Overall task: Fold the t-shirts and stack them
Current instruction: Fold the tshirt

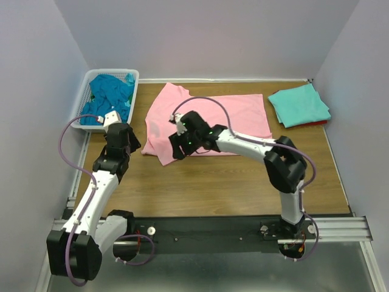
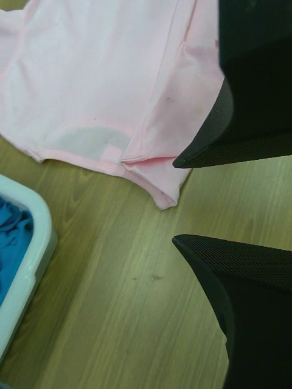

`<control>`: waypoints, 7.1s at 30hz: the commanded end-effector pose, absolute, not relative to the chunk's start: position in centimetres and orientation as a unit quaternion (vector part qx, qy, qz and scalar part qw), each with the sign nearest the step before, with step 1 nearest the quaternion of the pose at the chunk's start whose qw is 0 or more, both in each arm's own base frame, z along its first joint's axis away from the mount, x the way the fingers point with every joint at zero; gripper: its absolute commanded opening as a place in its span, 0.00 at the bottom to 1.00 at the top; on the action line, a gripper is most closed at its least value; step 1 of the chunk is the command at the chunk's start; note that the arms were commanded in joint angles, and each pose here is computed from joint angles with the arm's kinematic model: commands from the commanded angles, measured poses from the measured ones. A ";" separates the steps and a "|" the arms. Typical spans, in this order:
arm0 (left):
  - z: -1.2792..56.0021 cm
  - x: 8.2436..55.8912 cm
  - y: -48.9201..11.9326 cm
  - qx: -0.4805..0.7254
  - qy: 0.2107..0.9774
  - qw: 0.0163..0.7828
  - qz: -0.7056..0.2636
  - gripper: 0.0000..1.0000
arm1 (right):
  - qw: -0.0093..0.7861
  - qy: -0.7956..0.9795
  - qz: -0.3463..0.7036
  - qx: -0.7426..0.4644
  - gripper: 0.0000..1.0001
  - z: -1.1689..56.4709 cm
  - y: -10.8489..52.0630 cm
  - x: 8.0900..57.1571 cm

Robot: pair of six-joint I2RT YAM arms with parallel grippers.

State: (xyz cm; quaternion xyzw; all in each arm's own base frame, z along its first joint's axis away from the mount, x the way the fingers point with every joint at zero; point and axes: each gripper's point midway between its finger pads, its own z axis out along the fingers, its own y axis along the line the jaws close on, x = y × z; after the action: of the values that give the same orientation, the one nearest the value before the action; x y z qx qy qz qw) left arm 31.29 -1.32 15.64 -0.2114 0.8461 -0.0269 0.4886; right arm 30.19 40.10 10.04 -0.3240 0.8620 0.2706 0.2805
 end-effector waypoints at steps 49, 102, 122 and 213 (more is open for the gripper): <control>16.4 32.3 0.5 -0.226 0.827 0.515 -0.002 0.55 | 0.468 0.756 0.014 -0.457 0.08 10.2 47.4 41.5; 9.8 36.4 -9.0 -0.135 0.892 0.387 -0.189 0.46 | 0.288 0.777 0.506 -0.240 0.60 11.8 47.8 39.3; 9.0 34.7 -6.7 -0.198 0.887 0.391 -0.144 0.46 | 0.349 0.799 0.478 -0.108 0.63 12.7 34.4 49.0; 3.2 36.2 -10.8 -0.105 0.956 0.243 -0.129 0.41 | 0.229 0.899 0.292 0.233 0.65 1.9 5.9 33.9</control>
State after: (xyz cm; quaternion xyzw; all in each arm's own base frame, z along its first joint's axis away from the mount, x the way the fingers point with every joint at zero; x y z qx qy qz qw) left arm 38.45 -11.02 5.87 -0.1298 0.9338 -0.1429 0.3013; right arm 34.92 6.54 4.30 0.2304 0.8835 0.3235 0.2481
